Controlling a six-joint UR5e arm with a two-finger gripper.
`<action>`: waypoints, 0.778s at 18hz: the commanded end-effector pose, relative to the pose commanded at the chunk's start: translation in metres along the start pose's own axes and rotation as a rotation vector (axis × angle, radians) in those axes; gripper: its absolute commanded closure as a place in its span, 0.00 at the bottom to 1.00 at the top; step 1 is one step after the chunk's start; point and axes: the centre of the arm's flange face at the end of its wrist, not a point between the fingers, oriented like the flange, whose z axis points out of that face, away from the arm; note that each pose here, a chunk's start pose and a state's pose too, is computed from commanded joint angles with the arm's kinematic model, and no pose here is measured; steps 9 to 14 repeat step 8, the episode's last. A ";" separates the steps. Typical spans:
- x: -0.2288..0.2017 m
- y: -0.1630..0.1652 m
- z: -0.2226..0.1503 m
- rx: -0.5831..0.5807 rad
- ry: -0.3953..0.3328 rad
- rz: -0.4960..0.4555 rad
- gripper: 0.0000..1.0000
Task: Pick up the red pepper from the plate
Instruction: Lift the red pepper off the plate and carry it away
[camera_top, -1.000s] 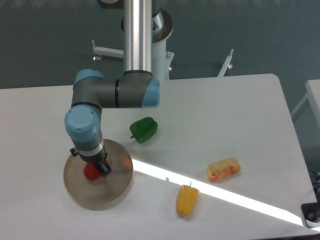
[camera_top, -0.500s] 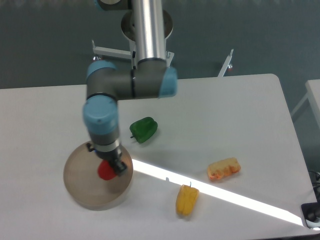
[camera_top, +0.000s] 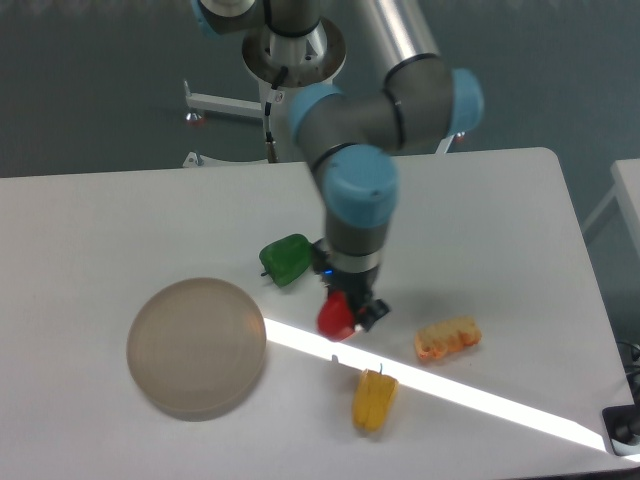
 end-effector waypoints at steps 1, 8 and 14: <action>-0.005 0.009 -0.001 -0.001 -0.004 0.005 0.43; -0.015 0.042 -0.004 -0.007 -0.021 0.009 0.43; -0.015 0.042 -0.004 -0.007 -0.021 0.009 0.43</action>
